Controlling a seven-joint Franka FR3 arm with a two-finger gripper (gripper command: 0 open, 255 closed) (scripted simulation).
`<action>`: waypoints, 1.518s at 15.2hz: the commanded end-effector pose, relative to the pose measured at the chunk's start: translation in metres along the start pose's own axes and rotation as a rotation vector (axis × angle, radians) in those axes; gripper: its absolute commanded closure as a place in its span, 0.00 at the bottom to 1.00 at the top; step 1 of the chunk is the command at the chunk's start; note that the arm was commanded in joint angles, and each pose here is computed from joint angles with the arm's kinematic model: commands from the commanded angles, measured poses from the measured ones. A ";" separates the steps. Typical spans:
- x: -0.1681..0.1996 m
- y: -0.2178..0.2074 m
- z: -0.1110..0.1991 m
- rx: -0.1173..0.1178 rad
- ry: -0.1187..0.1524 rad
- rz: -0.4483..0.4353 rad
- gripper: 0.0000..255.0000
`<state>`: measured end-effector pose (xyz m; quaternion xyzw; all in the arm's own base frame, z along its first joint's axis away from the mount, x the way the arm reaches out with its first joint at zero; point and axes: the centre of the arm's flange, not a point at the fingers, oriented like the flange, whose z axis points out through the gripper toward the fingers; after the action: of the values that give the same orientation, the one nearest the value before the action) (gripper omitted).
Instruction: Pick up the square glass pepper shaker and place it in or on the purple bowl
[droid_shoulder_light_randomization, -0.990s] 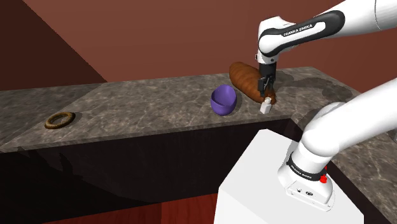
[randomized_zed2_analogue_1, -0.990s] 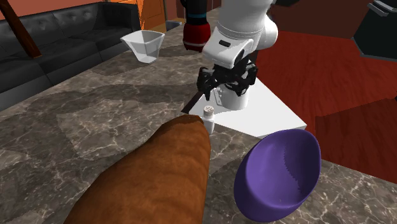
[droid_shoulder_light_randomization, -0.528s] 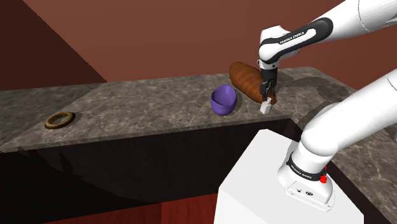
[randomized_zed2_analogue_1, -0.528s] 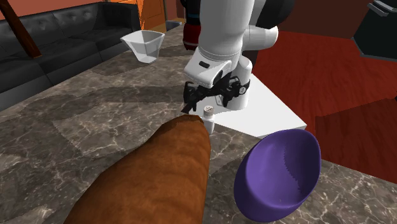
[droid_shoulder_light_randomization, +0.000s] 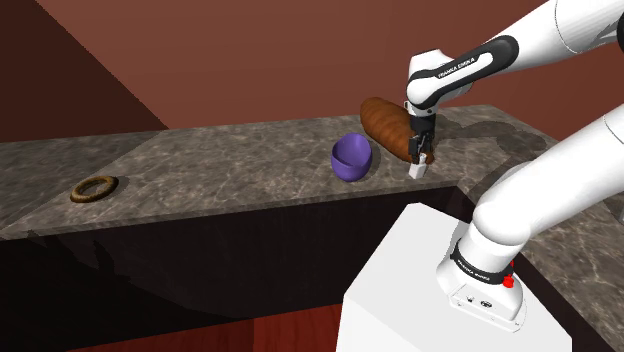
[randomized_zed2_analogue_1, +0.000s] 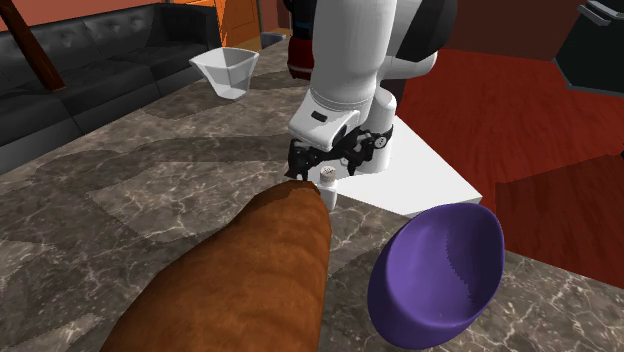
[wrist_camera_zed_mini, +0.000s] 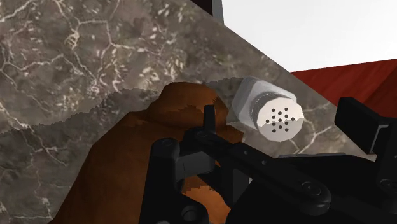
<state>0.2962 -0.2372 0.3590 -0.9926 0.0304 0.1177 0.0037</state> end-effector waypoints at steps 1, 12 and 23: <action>0.000 0.000 0.001 0.001 -0.001 0.000 0.00; 0.000 0.000 0.001 0.001 -0.001 0.000 1.00; -0.013 0.000 -0.050 0.001 -0.001 0.000 1.00</action>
<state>0.2951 -0.2374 0.4057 -0.9925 0.0305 0.1181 0.0039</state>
